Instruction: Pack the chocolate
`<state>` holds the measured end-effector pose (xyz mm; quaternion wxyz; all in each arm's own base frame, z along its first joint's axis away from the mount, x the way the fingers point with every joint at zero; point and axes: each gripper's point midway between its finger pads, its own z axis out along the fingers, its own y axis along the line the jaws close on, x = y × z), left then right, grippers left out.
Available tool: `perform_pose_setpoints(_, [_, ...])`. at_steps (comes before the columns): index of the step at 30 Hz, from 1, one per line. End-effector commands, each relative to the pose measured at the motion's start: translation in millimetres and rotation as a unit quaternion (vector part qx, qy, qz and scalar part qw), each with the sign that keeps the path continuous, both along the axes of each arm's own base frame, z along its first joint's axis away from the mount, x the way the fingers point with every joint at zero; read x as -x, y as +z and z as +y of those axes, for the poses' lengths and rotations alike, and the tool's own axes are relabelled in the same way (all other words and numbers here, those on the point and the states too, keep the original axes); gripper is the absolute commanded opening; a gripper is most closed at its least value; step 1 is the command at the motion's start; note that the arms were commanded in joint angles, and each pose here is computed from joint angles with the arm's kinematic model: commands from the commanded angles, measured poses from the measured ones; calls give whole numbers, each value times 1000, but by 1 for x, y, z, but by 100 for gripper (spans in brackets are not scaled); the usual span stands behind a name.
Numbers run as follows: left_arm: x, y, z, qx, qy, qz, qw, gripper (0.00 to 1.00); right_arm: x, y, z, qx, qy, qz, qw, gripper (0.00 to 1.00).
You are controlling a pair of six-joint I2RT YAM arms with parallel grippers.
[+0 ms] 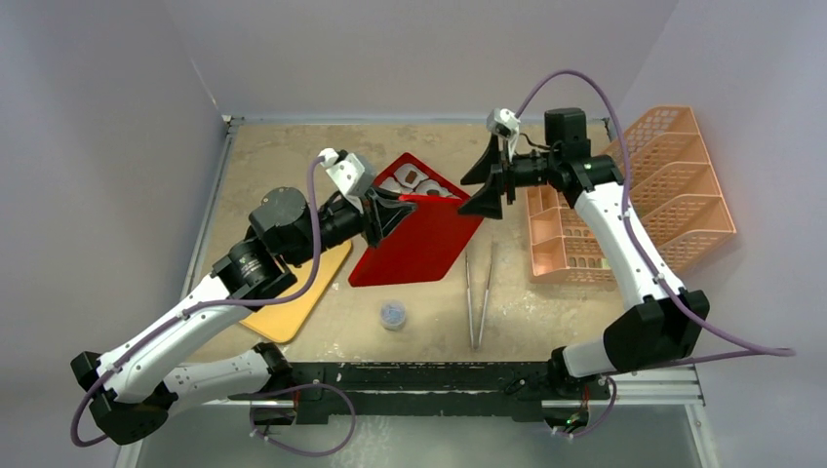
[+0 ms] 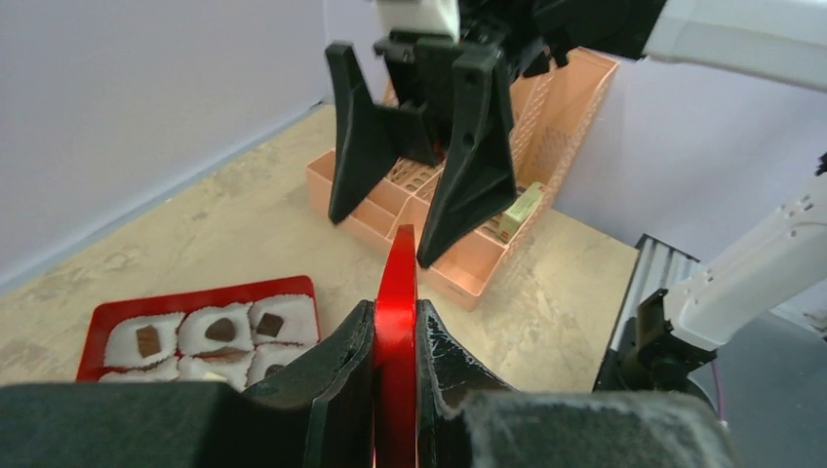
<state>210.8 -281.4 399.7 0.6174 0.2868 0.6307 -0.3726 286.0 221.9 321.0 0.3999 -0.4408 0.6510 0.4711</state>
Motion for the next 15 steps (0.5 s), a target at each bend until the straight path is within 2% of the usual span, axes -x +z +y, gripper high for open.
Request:
perform_pose_setpoints(1, [20,61,-4,91,-50,-61,993,0,30,8,9,-35,56,-8,998,86])
perform_pose_setpoints(5, [20,73,-6,80,-55,-79,992,0,44,8,11,-48,87,-3,995,85])
perform_pose_setpoints(8, [18,80,-3,86,-46,-93,991,0,49,-2,11,-46,89,6,995,75])
perform_pose_setpoints(12, [4,75,8,64,1,-108,992,0,49,0,9,-35,74,6,997,38])
perform_pose_setpoints(14, [-9,72,22,54,54,-109,991,0,57,8,9,-46,82,15,995,24])
perform_pose_setpoints(15, [-18,71,32,54,92,-109,988,6,59,12,10,-53,86,18,995,18])
